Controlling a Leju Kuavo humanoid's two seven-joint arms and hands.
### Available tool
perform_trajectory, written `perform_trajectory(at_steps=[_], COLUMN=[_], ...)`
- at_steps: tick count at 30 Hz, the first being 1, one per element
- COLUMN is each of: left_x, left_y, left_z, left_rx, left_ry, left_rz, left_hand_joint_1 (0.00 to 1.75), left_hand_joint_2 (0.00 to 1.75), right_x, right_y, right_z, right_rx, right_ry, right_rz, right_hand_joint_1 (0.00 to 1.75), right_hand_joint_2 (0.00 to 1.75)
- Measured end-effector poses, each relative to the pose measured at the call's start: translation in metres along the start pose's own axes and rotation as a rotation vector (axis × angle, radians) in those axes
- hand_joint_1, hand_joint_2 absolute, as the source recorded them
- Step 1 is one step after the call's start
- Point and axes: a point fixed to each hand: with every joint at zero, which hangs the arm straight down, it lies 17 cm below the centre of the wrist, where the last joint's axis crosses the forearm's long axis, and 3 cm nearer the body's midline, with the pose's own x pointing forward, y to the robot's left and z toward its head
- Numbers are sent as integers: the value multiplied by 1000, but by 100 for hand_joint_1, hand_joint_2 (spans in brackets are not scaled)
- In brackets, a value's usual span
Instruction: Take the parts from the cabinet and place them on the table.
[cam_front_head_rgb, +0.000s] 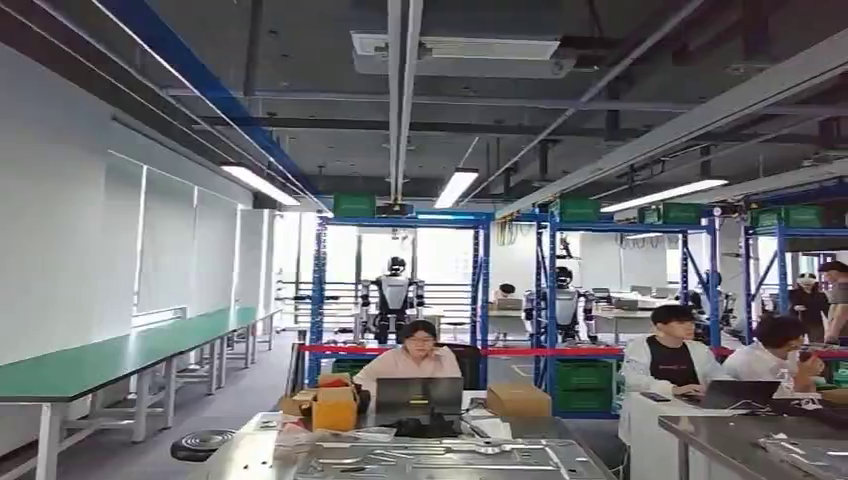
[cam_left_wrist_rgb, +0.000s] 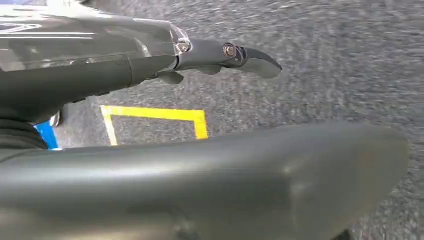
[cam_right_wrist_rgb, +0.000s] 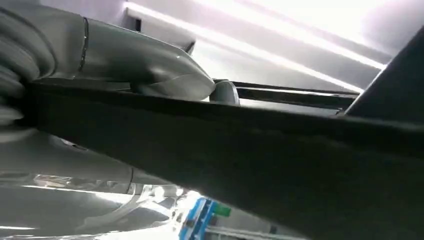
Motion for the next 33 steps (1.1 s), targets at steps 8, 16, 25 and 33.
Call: perform_trajectory(at_steps=[8,16,25,33], left_x=[2,3,-1,0], left_y=[0,0,0,1], left_z=[0,0,0,0], left_rx=[1,0,0,1], left_ry=[-3,-4,1,0], left_rz=[0,1,-1,-1], left_hand_joint_1=[0,0,0,0], left_hand_joint_2=[175,175,175,175], right_x=[1,0,0,0], right_y=[0,0,0,0], right_z=[0,0,0,0], right_rx=[0,0,-1,-1], right_ry=[-1,-1,0,1], right_rz=[1,0,0,-1], right_hand_joint_1=[175,175,175,175], right_hand_joint_2=[175,175,175,175])
